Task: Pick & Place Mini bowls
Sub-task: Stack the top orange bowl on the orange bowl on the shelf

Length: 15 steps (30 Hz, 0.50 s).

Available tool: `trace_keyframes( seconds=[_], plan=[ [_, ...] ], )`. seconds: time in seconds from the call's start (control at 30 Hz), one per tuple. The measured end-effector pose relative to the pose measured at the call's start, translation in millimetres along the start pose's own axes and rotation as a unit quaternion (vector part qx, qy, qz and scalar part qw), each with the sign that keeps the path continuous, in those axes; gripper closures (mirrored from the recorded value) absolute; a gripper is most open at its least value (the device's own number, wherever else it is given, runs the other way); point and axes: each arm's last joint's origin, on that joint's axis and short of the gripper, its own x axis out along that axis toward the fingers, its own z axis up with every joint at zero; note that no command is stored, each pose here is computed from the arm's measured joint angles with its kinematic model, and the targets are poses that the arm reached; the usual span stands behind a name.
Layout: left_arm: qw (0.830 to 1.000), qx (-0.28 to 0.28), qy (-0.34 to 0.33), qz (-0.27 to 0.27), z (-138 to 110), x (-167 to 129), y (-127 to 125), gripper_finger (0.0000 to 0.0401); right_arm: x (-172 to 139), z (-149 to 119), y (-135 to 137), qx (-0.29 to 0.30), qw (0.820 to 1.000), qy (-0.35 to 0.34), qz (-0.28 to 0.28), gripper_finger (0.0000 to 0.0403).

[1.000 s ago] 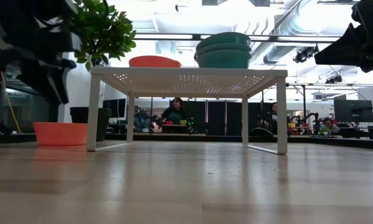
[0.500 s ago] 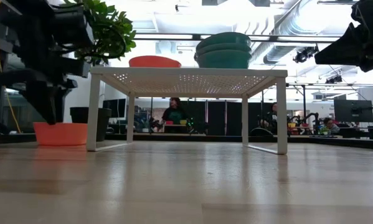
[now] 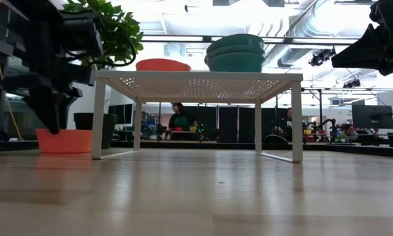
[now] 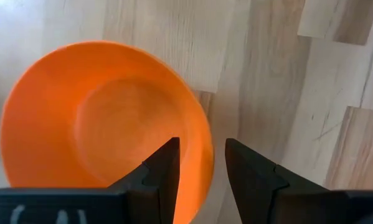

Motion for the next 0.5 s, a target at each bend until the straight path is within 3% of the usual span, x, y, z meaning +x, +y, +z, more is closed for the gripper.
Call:
trace_keyframes(
  seconds=[0.5],
  plan=[
    [0.999, -0.021, 0.038, 0.009, 3.9, 14.1, -0.6, 0.0277, 0.0, 0.0, 0.3, -0.002, 1.0, 0.002, 0.003, 0.0309]
  ],
)
